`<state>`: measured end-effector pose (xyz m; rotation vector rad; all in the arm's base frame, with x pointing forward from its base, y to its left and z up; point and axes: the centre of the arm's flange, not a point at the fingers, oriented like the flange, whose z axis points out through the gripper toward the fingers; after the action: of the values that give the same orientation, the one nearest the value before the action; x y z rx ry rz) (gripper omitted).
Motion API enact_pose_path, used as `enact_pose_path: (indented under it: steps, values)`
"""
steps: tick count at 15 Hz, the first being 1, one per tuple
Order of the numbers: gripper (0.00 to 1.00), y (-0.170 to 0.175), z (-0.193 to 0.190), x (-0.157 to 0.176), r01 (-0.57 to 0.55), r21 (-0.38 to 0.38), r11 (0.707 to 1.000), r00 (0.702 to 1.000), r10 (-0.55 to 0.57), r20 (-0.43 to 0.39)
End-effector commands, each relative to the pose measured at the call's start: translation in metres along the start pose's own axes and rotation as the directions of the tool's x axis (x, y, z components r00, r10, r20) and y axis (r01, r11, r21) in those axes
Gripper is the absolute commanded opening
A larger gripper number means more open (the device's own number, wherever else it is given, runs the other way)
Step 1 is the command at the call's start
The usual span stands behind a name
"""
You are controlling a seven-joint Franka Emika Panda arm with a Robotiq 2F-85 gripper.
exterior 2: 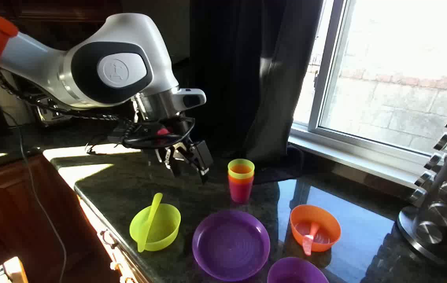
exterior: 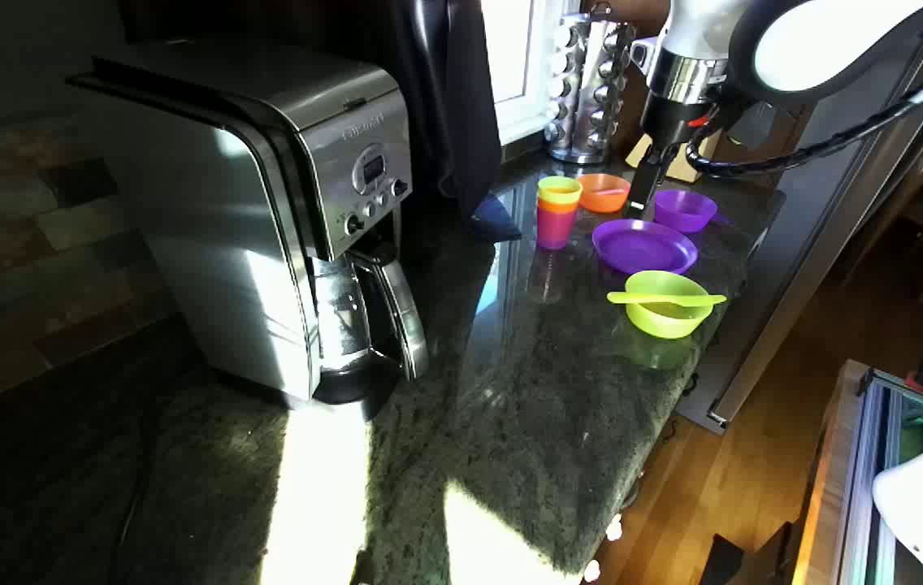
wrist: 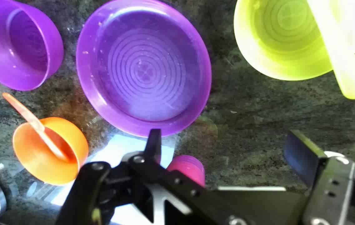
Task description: Unstack the cups.
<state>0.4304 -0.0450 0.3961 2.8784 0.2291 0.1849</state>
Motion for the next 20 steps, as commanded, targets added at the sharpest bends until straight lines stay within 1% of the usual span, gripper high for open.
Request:
enact_pose_path:
  steps: [1,6,7,8,10,12,14,17,20]
  values:
    - [1.0,0.0,0.0,0.0,0.0,0.0,1.0,1.0,0.0,0.0]
    - [1.0,0.0,0.0,0.0,0.0,0.0,1.0,1.0,0.0,0.0]
    - [1.0,0.004,-0.001,0.009,-0.061,0.025,0.998,0.998,0.06,0.025]
    - [1.0,0.01,-0.001,0.018,-0.136,0.04,0.99,0.99,0.134,0.033]
    - [1.0,0.026,-0.002,0.039,-0.241,0.054,0.969,0.97,0.24,0.032]
    - [1.0,0.041,-0.003,0.056,-0.337,0.07,0.939,0.941,0.336,0.034]
    - [1.0,0.054,0.003,0.073,-0.427,0.084,0.9,0.904,0.425,0.049]
    - [1.0,0.067,0.017,0.096,-0.549,0.104,0.83,0.836,0.542,0.088]
    - [1.0,0.077,0.037,0.112,-0.654,0.129,0.745,0.756,0.641,0.134]
